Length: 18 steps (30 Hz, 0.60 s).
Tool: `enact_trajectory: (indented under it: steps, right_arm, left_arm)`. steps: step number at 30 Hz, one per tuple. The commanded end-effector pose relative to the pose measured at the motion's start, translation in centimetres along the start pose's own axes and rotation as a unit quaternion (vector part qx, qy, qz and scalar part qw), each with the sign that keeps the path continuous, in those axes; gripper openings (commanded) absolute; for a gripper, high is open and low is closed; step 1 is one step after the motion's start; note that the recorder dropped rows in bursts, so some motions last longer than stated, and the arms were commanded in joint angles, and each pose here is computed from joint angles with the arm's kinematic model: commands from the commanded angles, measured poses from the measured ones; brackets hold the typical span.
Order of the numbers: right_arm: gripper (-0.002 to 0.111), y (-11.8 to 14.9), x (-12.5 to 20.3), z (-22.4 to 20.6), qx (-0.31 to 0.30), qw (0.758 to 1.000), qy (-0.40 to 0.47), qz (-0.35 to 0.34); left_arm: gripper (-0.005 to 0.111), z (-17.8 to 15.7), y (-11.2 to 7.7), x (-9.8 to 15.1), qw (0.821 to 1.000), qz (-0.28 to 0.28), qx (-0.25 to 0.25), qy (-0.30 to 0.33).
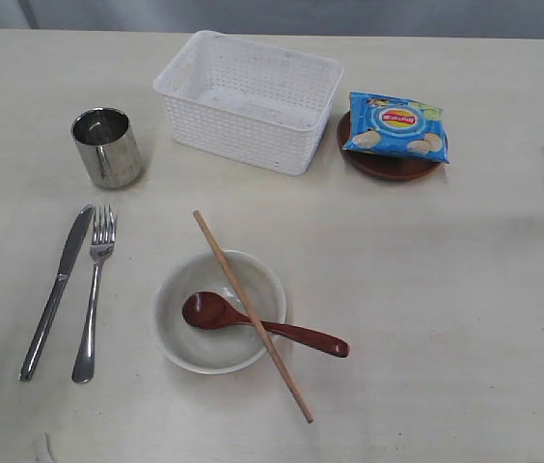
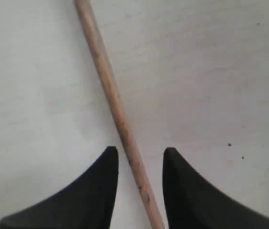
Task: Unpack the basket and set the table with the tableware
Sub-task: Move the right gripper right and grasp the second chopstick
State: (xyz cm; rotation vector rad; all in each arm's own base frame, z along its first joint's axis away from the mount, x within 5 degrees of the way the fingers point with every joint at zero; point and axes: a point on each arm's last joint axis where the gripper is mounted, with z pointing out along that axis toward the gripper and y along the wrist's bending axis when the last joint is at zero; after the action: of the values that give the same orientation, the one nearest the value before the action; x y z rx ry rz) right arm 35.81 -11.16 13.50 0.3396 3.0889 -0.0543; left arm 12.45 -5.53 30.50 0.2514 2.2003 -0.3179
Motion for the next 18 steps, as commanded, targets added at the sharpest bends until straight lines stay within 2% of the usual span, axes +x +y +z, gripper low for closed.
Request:
enact_trajectory:
  steps: [1, 8, 10, 13, 18]
  right_arm:
    - [0.032, -0.7, -0.3, 2.0, -0.026, 1.000, 0.000, -0.003]
    - [0.032, -0.4, -0.4, 4.1, -0.038, 0.999, 0.015, -0.006]
    - [0.023, -0.4, -0.3, 4.3, -0.037, 0.999, 0.018, -0.008]
    - [0.001, -0.4, -0.2, 4.5, -0.038, 0.999, 0.025, -0.014]
    - [-0.001, -0.3, -0.2, 4.1, -0.042, 0.999, 0.027, -0.013]
  left_arm:
    - [0.000, 0.0, -0.1, 0.1, 1.000, -0.001, 0.007, -0.002]
    - [0.000, 0.0, -0.1, 0.1, 1.000, -0.001, 0.007, -0.002]
    - [0.000, 0.0, -0.1, 0.1, 1.000, -0.001, 0.007, -0.002]
    - [0.000, 0.0, -0.1, 0.1, 1.000, -0.001, 0.007, -0.002]
    - [0.000, 0.0, -0.1, 0.1, 1.000, -0.001, 0.007, -0.002]
